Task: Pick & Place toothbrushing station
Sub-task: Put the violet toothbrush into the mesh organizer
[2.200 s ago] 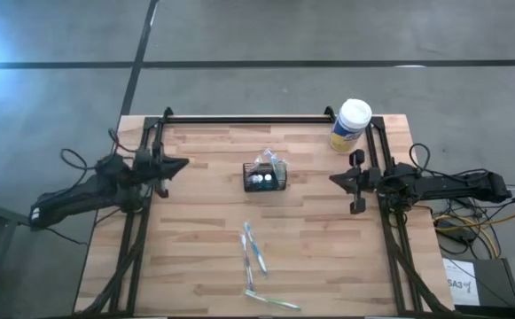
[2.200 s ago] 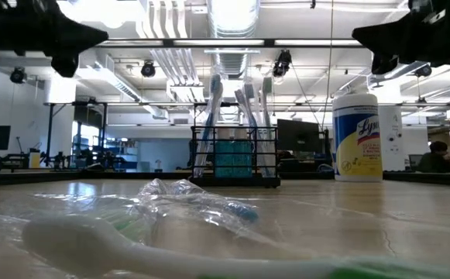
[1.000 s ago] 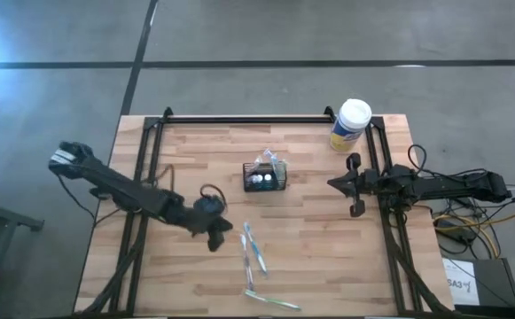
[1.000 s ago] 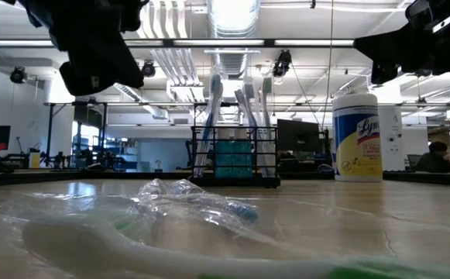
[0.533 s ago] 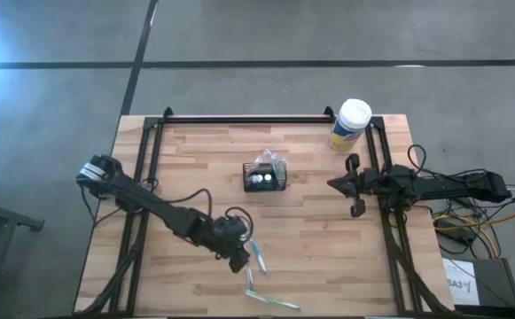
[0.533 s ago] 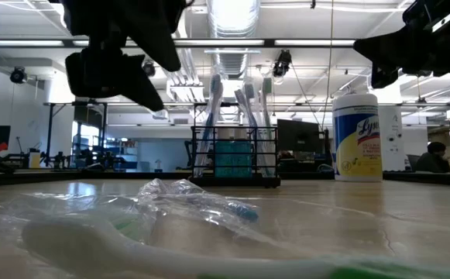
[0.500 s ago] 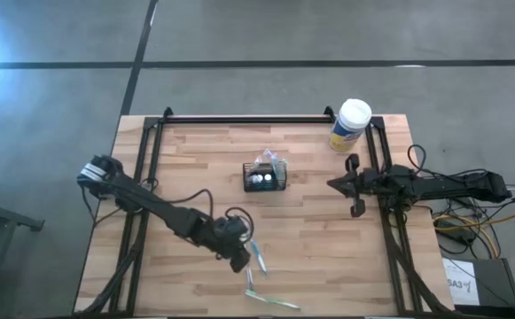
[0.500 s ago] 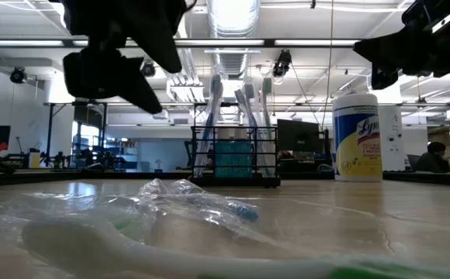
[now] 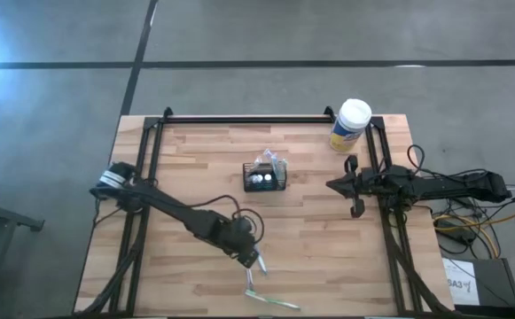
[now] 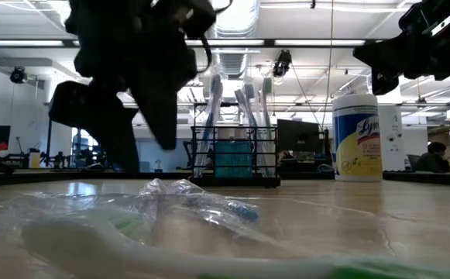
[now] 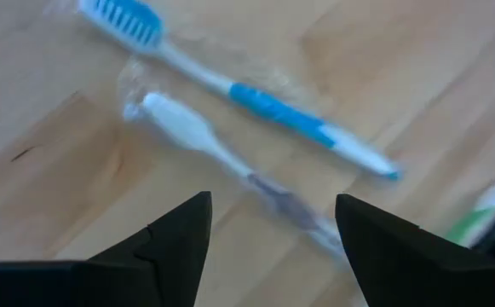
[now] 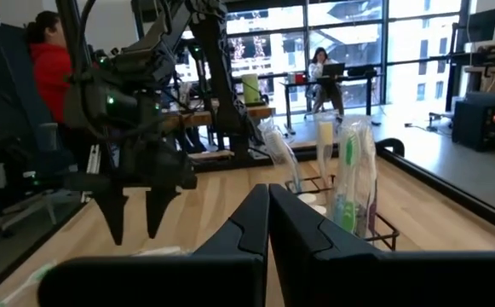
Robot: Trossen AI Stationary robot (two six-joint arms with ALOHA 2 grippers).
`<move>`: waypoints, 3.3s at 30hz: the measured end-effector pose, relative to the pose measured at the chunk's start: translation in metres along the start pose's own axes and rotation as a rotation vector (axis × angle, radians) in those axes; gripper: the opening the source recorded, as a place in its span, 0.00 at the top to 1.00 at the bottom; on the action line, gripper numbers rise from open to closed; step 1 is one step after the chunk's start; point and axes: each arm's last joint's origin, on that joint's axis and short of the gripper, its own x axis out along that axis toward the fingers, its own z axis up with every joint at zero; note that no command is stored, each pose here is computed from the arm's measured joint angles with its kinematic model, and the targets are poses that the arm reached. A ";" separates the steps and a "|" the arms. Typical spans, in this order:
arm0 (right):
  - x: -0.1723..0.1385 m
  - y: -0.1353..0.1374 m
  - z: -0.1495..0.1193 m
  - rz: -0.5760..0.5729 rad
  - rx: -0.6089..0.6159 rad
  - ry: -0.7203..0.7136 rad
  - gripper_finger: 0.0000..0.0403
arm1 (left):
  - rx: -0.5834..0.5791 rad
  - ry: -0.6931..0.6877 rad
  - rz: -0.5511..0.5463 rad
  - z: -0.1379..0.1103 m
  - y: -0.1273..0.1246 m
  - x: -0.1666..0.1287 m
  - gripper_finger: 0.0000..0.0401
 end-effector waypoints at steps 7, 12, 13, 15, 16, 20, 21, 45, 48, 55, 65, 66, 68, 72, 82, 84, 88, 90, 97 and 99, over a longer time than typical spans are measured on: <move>0.000 0.000 0.000 0.000 -0.013 0.003 0.98 | 0.064 0.060 0.090 0.014 -0.012 0.016 0.36; 0.000 0.000 0.000 0.000 -0.023 0.004 0.98 | 0.080 0.074 0.140 0.020 -0.016 0.026 0.36; 0.000 0.000 0.000 0.000 -0.025 0.004 0.98 | 0.079 0.080 0.153 0.019 -0.015 0.027 0.36; 0.000 0.000 -0.001 0.000 -0.026 0.004 0.98 | 0.075 0.093 0.190 0.018 -0.012 0.029 0.36; 0.000 0.000 -0.001 0.000 -0.026 0.005 0.98 | 0.075 0.098 0.202 0.018 -0.010 0.030 0.36; 0.000 0.000 -0.001 0.000 -0.026 0.005 0.98 | 0.081 0.101 0.228 0.017 -0.005 0.032 0.37; 0.000 0.000 -0.001 0.000 -0.026 0.005 0.98 | 0.090 0.095 0.237 0.016 -0.004 0.031 0.37; 0.000 0.000 0.000 0.000 -0.037 -0.004 0.98 | 0.454 -0.001 0.306 0.023 -0.012 -0.006 0.92; 0.000 0.000 0.000 -0.001 -0.038 -0.004 0.98 | 0.523 -0.117 0.275 0.023 -0.017 -0.041 0.95; 0.000 0.000 -0.002 0.001 -0.003 0.014 0.98 | 0.804 -0.478 0.189 0.002 0.002 -0.146 0.95; 0.000 0.000 -0.001 0.001 -0.005 0.012 0.98 | 0.752 -0.995 -0.009 0.003 0.123 -0.178 0.95; 0.000 0.000 -0.001 0.001 -0.005 0.012 0.98 | 0.768 -1.043 -0.091 0.003 0.133 -0.175 0.95; 0.000 0.000 -0.001 0.001 -0.014 0.012 0.98 | 0.802 -1.139 -0.272 0.005 0.151 -0.169 0.95; 0.000 0.000 -0.001 0.000 -0.047 0.012 0.98 | 0.797 -1.192 -0.362 0.009 0.191 -0.154 0.95; 0.000 0.000 0.001 0.002 -0.105 -0.013 0.98 | 0.800 -1.238 -0.421 0.000 0.232 -0.141 0.95; 0.000 0.001 0.003 0.004 -0.102 -0.033 0.98 | 0.812 -1.242 -0.425 -0.001 0.233 -0.142 0.95; 0.000 0.001 0.003 0.004 -0.105 -0.039 0.98 | 0.819 -1.240 -0.424 -0.003 0.235 -0.142 0.95; 0.000 0.001 0.004 0.004 -0.111 -0.046 0.98 | 0.819 -1.235 -0.421 -0.005 0.238 -0.138 0.95; 0.000 0.001 0.006 0.003 -0.176 -0.068 0.98 | 0.826 -1.252 -0.404 -0.006 0.243 -0.130 0.93; 0.000 0.001 0.006 0.002 -0.201 -0.068 0.98 | 0.835 -1.245 -0.388 -0.006 0.244 -0.128 0.94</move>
